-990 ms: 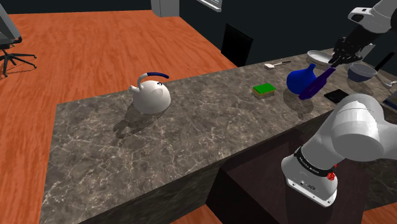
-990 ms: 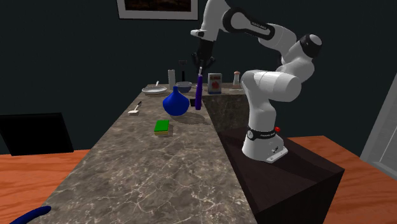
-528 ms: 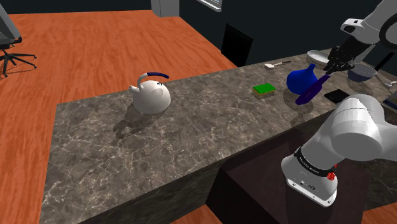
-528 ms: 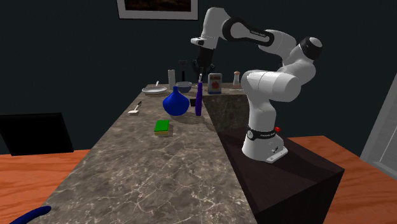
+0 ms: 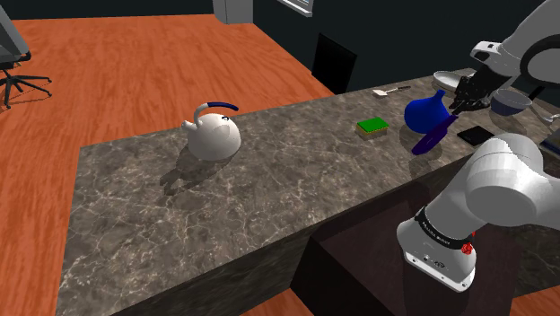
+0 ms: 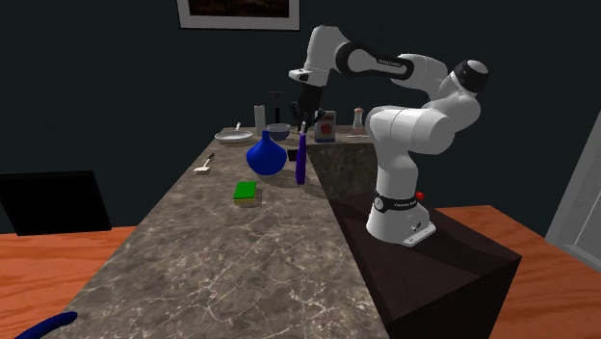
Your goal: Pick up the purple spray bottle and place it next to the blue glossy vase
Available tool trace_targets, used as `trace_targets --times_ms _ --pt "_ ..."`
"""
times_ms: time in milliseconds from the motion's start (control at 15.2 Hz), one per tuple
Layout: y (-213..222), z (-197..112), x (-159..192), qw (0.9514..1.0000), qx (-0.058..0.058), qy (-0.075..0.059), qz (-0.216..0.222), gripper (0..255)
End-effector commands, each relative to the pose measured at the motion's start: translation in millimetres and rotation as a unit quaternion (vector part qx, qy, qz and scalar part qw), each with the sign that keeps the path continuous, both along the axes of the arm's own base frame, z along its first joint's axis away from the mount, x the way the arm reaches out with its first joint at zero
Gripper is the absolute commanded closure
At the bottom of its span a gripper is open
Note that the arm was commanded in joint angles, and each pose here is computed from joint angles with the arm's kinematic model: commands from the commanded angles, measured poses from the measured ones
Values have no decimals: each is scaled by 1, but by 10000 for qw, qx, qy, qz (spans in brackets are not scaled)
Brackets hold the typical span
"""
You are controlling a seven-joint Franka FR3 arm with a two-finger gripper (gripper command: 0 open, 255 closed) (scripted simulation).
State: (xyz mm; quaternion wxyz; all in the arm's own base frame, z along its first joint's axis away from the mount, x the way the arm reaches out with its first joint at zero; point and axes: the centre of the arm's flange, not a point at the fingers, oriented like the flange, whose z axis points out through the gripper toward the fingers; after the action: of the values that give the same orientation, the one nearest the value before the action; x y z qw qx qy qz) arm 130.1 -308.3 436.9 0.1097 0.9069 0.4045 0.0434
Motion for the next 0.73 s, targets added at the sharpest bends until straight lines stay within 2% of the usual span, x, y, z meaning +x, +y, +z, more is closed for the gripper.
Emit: trace_targets --times_ms 0,396,462,660 --pt "1 -2 0 10000 -2 -1 0 255" --pt "1 -2 0 10000 -2 -1 0 255" --pt "1 -2 0 10000 -2 -1 0 0" --pt "1 -2 0 10000 -2 -1 0 0"
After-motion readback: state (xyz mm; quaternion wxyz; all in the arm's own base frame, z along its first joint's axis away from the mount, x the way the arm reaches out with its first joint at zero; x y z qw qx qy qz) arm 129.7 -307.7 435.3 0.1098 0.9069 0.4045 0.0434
